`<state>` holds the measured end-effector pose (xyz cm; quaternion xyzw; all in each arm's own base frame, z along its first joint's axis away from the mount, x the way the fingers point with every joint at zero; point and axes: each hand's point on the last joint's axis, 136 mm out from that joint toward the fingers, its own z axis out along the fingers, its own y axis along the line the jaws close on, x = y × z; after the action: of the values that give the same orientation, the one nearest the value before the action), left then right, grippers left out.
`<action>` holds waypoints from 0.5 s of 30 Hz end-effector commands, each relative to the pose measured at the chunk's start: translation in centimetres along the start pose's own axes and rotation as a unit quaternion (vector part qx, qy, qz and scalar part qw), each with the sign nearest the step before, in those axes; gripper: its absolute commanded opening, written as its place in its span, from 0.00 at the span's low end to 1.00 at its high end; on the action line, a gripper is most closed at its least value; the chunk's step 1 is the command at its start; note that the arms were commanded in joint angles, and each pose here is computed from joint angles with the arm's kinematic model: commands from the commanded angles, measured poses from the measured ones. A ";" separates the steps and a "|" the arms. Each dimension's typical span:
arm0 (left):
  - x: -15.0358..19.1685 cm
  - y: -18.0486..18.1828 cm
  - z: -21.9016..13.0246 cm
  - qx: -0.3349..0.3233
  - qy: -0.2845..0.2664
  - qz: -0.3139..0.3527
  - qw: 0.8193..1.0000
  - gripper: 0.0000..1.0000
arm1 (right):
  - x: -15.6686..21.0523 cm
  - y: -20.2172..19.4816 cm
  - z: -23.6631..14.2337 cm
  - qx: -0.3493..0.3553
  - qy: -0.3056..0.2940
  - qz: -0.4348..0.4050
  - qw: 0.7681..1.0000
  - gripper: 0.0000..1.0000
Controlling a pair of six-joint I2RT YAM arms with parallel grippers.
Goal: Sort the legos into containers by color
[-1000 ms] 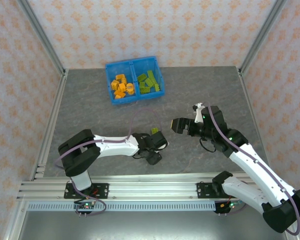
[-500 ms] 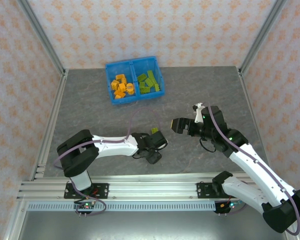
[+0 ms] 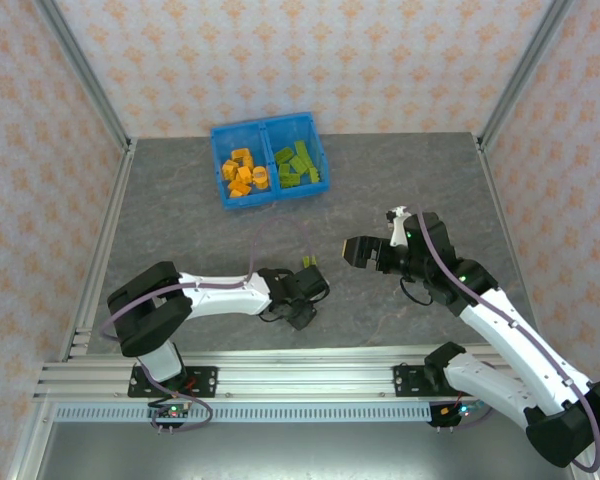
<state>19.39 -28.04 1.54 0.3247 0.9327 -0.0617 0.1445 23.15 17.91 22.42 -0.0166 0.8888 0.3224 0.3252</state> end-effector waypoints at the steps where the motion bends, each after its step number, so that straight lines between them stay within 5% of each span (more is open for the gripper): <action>1: 3.2 0.6 0.6 -0.008 0.057 -0.012 0.998 0.35 | -0.3 0.3 -0.4 -0.002 -0.001 0.002 1.000 0.99; 8: -1.2 3.2 -2.8 -0.020 -0.048 -0.070 0.996 0.33 | 2.3 1.2 -0.2 -0.044 0.058 -0.007 0.997 0.99; 15: -8.9 8.8 -8.1 -0.044 -0.191 -0.147 0.970 0.32 | 2.2 2.5 -0.7 -0.074 0.065 -0.016 0.995 0.99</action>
<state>25.81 -24.54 7.85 0.2013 0.9432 -0.0912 0.2481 20.74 19.62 22.21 -0.0605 0.8866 0.3705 0.2701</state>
